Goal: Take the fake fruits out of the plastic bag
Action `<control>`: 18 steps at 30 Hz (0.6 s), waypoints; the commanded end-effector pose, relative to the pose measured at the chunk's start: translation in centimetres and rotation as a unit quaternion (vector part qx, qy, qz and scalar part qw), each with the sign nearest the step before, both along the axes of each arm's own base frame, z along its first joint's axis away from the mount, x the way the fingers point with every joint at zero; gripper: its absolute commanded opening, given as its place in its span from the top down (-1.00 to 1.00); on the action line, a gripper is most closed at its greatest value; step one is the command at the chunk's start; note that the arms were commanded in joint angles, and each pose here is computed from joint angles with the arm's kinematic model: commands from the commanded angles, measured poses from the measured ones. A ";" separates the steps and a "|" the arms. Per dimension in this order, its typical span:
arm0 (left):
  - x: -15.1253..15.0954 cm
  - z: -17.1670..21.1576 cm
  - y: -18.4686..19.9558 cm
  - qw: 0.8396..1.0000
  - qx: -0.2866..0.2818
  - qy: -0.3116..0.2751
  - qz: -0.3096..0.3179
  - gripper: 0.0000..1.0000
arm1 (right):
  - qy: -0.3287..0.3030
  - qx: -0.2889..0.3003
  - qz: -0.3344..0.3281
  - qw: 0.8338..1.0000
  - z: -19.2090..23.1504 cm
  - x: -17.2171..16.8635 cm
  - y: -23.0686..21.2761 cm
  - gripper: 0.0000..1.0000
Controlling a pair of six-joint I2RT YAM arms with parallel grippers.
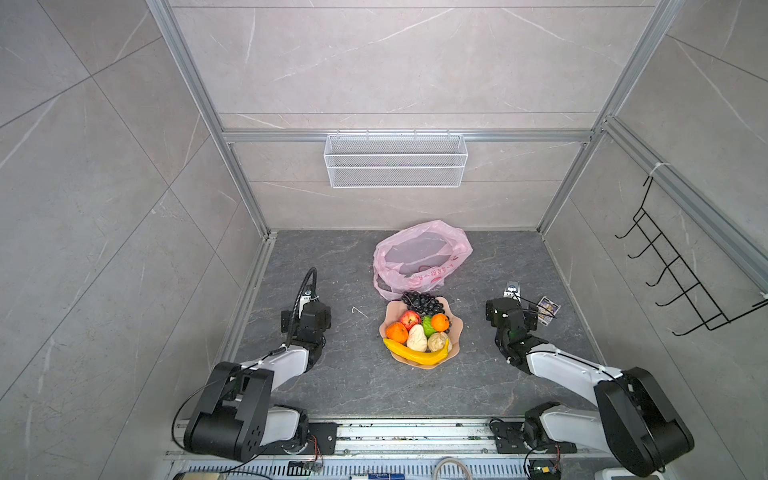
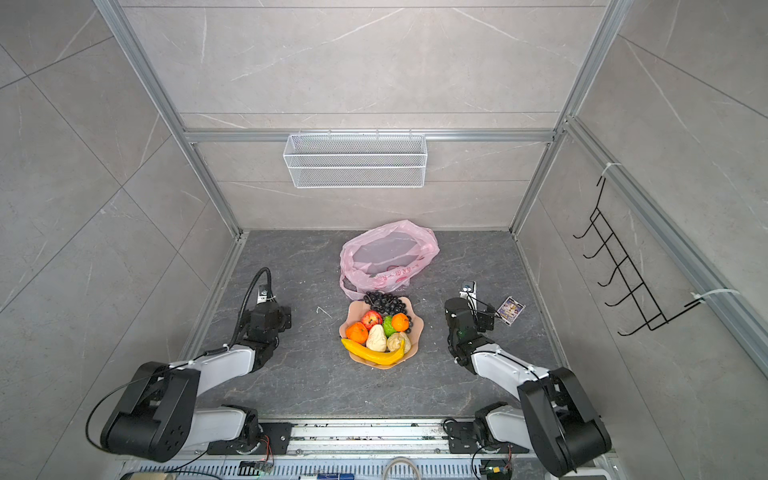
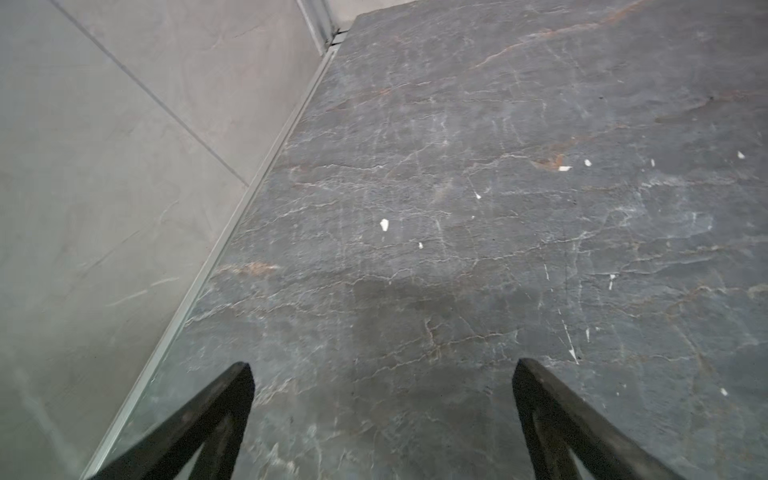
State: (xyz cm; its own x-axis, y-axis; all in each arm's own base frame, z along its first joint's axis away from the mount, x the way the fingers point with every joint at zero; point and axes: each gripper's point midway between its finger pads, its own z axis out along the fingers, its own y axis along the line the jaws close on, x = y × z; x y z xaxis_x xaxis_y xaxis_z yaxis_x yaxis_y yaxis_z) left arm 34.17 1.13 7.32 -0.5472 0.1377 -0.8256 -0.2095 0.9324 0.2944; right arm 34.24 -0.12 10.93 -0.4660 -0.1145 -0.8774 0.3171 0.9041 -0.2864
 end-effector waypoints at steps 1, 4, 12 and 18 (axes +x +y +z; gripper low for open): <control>3.7 3.7 -2.2 0.990 -0.007 -0.106 -0.090 -1.00 | -0.074 0.002 0.039 0.996 2.0 1.8 1.2 -0.92; 3.3 3.1 0.8 0.990 -0.071 -0.114 -0.050 -1.00 | -0.098 0.024 0.079 0.992 2.2 2.0 1.9 -0.92; 4.2 1.4 1.8 0.988 -0.115 -0.095 -0.050 -1.00 | -0.086 0.114 0.127 0.982 -0.5 3.8 0.7 -0.92; 4.2 1.4 1.9 0.988 -0.114 -0.097 -0.048 -1.00 | -0.077 0.126 0.116 0.982 -1.3 4.4 -0.1 -1.00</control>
State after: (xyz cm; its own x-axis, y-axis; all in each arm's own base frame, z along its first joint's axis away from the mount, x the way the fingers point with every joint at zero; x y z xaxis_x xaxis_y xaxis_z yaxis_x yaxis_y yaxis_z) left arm 37.17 3.29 6.76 -0.4397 0.0047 -0.8982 -0.1560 0.9844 0.0815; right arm 37.92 -1.01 8.76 -0.3430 -0.0065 -0.9393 0.1546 0.9860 -0.0632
